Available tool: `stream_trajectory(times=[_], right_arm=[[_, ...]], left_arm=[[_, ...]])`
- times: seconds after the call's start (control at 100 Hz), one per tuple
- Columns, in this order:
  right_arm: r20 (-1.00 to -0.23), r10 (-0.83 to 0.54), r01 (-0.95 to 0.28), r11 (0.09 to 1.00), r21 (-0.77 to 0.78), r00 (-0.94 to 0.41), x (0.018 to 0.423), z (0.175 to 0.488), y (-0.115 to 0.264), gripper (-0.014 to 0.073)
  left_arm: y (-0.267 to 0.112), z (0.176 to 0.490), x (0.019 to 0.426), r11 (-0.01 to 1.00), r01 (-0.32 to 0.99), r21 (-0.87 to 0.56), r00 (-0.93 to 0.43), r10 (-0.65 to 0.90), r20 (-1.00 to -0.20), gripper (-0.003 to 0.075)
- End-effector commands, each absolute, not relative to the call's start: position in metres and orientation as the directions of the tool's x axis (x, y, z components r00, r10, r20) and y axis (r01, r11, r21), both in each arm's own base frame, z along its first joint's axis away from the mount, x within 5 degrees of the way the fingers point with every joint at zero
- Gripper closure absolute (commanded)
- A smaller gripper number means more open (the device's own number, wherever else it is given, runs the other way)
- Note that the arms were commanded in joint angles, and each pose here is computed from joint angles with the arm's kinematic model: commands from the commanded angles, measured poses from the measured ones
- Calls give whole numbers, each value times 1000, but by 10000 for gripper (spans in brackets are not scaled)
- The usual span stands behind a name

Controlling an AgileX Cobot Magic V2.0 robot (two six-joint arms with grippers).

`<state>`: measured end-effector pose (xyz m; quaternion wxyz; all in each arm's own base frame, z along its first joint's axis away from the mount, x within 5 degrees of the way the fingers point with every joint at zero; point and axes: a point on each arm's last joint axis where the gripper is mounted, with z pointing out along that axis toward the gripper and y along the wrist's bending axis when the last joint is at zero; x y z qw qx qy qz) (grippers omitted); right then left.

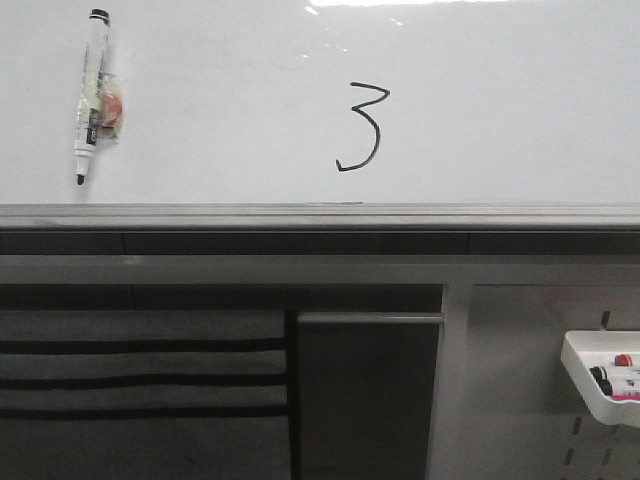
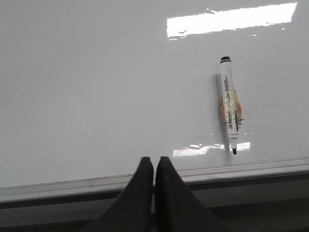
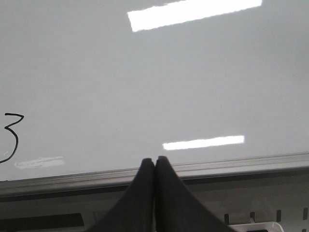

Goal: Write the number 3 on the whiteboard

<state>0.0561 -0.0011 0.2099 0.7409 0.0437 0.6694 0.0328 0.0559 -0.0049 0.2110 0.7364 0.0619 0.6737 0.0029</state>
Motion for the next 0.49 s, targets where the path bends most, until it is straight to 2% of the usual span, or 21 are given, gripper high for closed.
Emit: stream_trajectory(times=[0.0, 0.48], right_arm=[[-977, 88, -3, 996, 89, 195, 54, 212, 0, 669], [-976, 92, -4, 996, 93, 195, 54, 212, 0, 669]], left_arm=[[-4, 220, 52, 994, 74, 76, 208, 59, -976, 738], [-4, 220, 52, 994, 74, 76, 208, 59, -976, 738]])
